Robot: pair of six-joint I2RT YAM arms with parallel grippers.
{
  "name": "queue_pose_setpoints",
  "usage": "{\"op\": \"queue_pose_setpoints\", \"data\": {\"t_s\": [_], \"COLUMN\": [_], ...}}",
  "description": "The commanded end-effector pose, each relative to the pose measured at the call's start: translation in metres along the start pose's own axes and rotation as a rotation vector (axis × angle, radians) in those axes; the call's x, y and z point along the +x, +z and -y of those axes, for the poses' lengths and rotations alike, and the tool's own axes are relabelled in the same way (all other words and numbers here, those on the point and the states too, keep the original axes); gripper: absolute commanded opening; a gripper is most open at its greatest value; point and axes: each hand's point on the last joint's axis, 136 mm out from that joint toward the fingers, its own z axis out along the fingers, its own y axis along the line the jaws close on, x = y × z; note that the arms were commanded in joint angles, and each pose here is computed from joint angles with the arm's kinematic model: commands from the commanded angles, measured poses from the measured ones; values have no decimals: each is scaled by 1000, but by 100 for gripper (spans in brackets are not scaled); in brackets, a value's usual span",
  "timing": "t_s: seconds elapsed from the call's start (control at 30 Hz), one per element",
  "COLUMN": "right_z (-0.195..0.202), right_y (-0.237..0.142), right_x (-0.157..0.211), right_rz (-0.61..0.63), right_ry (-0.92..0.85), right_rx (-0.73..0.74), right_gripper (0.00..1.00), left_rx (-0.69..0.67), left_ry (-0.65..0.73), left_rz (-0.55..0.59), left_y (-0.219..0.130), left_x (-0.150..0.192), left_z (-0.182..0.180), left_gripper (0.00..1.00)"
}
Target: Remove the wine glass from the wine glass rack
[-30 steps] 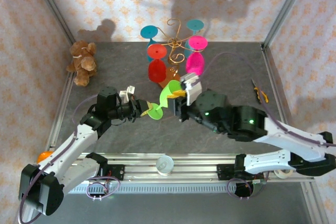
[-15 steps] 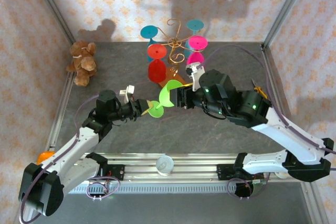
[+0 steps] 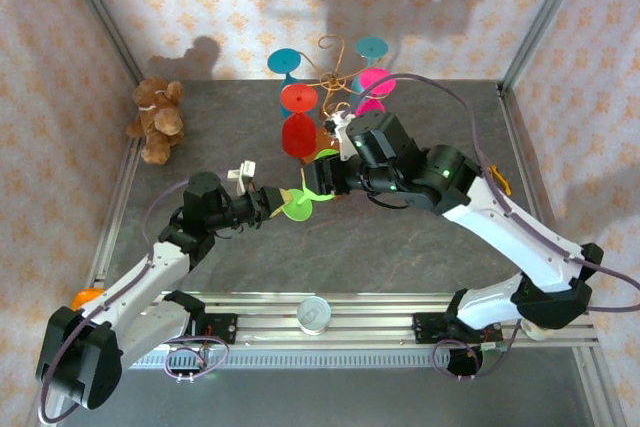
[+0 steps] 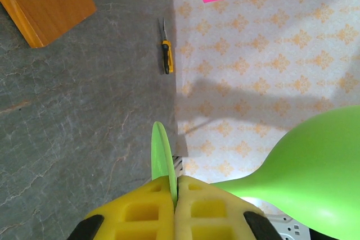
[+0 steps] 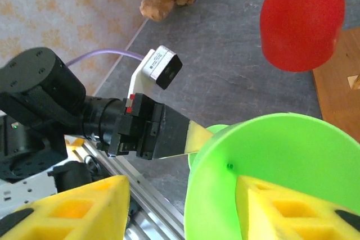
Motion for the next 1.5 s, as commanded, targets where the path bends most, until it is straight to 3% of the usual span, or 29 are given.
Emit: {"op": "queue_pose_setpoints", "data": {"t_s": [0.0, 0.3, 0.57, 0.8, 0.87, 1.17, 1.3, 1.47], "right_z": [-4, 7, 15, 26, 29, 43, 56, 73], "right_y": [-2, 11, 21, 29, 31, 43, 47, 52], "right_x": [1, 11, 20, 27, 29, 40, 47, 57], "right_rz": [-30, -74, -110, -118, -121, -134, -148, -161], "right_ry": [-19, -19, -19, -11, -8, 20, 31, 50], "right_rx": [-22, 29, 61, 109, 118, 173, 236, 308], "right_gripper": [49, 31, 0, 0, 0, 0, 0, 0], "left_rx": [25, 26, 14, 13, 17, 3, -69, -259], "left_ry": [20, 8, 0, -5, -8, -29, -25, 40], "left_rz": [25, 17, 21, 25, 23, 14, 1, -2], "left_y": [1, 6, 6, 7, 8, 10, 9, -2], "left_x": [-6, -9, -10, -13, -13, -12, -8, -4], "left_z": [5, 3, 2, 5, 5, -2, -17, -45], "left_gripper": [0, 0, 0, 1, 16, 53, 57, 57]}}
